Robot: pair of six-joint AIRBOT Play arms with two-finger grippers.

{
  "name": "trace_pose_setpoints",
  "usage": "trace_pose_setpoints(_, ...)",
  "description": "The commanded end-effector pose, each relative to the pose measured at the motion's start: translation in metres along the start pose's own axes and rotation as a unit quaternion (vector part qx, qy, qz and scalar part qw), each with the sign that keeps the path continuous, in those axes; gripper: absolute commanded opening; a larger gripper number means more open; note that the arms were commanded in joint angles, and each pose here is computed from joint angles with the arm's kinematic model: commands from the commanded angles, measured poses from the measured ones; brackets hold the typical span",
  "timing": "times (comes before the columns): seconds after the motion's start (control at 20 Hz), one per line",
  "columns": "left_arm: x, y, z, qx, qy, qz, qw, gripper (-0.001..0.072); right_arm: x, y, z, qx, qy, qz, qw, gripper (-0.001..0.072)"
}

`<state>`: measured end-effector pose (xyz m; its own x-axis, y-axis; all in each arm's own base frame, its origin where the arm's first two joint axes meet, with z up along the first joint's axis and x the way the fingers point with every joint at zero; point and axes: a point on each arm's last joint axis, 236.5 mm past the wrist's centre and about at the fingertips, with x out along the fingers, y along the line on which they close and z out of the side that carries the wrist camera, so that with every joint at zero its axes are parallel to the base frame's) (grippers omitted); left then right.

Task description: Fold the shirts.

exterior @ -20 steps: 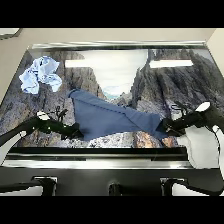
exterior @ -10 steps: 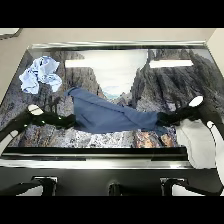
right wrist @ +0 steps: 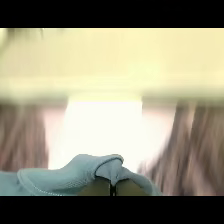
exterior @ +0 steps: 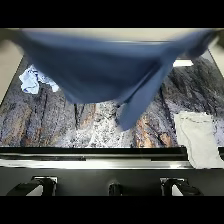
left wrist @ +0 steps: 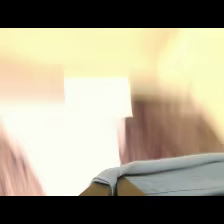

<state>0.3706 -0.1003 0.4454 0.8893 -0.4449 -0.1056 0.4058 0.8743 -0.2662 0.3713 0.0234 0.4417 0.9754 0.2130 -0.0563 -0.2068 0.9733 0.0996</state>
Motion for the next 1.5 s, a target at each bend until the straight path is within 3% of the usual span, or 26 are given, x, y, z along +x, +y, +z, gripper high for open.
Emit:
trace_pose_setpoints(0.0, -0.128, -0.069, 0.126, 0.066, -0.205, 0.006, 0.976, 0.0024, -0.143, 0.052, 0.154, -0.048, -0.257, -0.009, 0.965, 0.004)
trace_pose_setpoints(0.35, -0.135, -0.035, 0.103, 0.063, -0.182, 0.081, 0.978, 0.0025, -0.15, 0.031, 0.135, 0.015, -0.216, -0.052, 0.975, 0.0041)
trace_pose_setpoints(0.55, -0.04, 0.033, 0.036, 0.027, -0.046, 0.112, 0.992, 0.0025, -0.058, -0.001, 0.045, 0.062, -0.023, -0.058, 0.996, 0.0041)
trace_pose_setpoints(0.7, 0.047, 0.103, -0.064, -0.011, 0.097, 0.135, 0.986, 0.0025, 0.028, -0.026, -0.064, 0.119, 0.167, -0.041, 0.978, 0.0041)
trace_pose_setpoints(0.95, 0.132, 0.211, -0.254, -0.064, 0.306, 0.185, 0.932, 0.0025, 0.157, -0.032, -0.254, 0.188, 0.376, -0.011, 0.907, 0.0041)
trace_pose_setpoints(1.1, 0.151, 0.251, -0.336, -0.107, 0.375, 0.201, 0.899, 0.0026, 0.224, -0.009, -0.352, 0.211, 0.411, -0.005, 0.887, 0.0042)
trace_pose_setpoints(1.3, 0.146, 0.265, -0.4, -0.189, 0.434, 0.222, 0.852, 0.0028, 0.245, 0.01, -0.424, 0.234, 0.452, -0.002, 0.861, 0.0049)
trace_pose_setpoints(1.35, 0.143, 0.262, -0.407, -0.195, 0.446, 0.219, 0.846, 0.0089, 0.242, 0.009, -0.427, 0.246, 0.459, -0.006, 0.854, 0.0152)
trace_pose_setpoints(1.4, 0.137, 0.26, -0.409, -0.192, 0.461, 0.214, 0.839, 0.0328, 0.235, 0.006, -0.422, 0.249, 0.467, -0.006, 0.848, 0.042)
trace_pose_setpoints(1.45, 0.123, 0.256, -0.412, -0.182, 0.49, 0.202, 0.828, 0.059, 0.221, 0.0, -0.415, 0.24, 0.484, 0.001, 0.842, 0.0537)
